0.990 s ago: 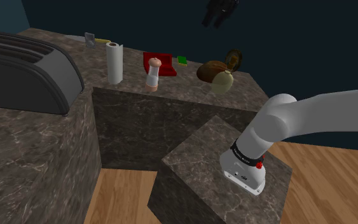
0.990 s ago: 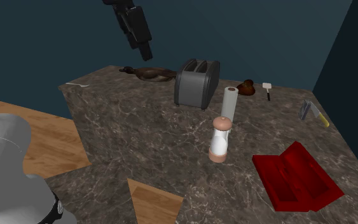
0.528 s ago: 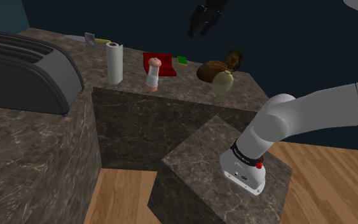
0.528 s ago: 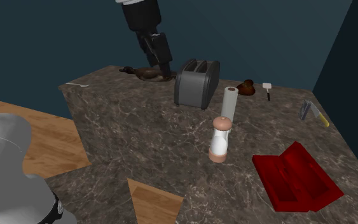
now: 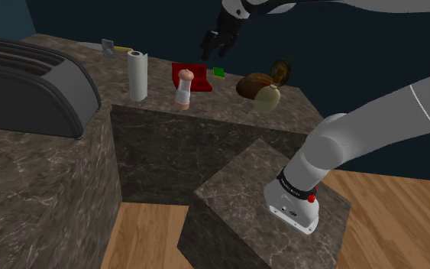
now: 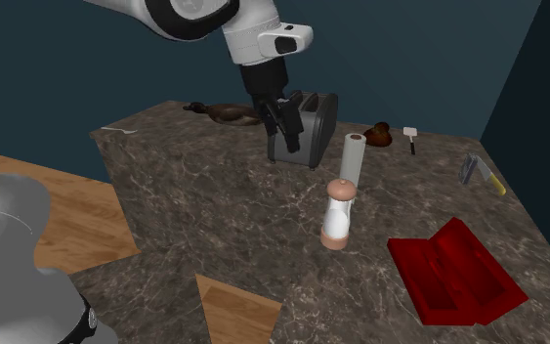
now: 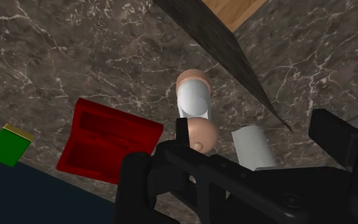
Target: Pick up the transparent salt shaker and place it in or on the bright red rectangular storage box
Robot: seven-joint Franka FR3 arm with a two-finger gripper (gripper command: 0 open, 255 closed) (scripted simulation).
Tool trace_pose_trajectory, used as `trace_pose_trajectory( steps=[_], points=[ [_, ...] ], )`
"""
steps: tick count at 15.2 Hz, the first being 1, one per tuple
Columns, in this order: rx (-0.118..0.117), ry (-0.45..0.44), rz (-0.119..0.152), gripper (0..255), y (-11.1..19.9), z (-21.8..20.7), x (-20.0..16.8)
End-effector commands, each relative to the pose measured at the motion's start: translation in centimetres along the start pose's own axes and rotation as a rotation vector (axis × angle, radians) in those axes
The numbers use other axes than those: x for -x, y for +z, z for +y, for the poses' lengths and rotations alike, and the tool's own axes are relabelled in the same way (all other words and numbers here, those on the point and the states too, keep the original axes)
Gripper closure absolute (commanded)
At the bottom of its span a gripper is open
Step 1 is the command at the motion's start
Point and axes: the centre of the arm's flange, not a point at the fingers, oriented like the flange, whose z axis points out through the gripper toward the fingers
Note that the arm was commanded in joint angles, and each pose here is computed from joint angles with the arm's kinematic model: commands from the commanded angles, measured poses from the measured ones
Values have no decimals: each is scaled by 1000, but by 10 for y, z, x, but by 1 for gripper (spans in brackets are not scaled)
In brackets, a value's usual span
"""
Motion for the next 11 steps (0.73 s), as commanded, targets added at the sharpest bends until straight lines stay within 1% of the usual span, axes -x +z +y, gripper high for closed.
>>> trace_pose_trajectory(
  steps=[1, 11],
  points=[
    [20, 2, 2, 0, 20, 2, -12],
    [122, 11, 2, 0, 137, 2, -74]
  ],
)
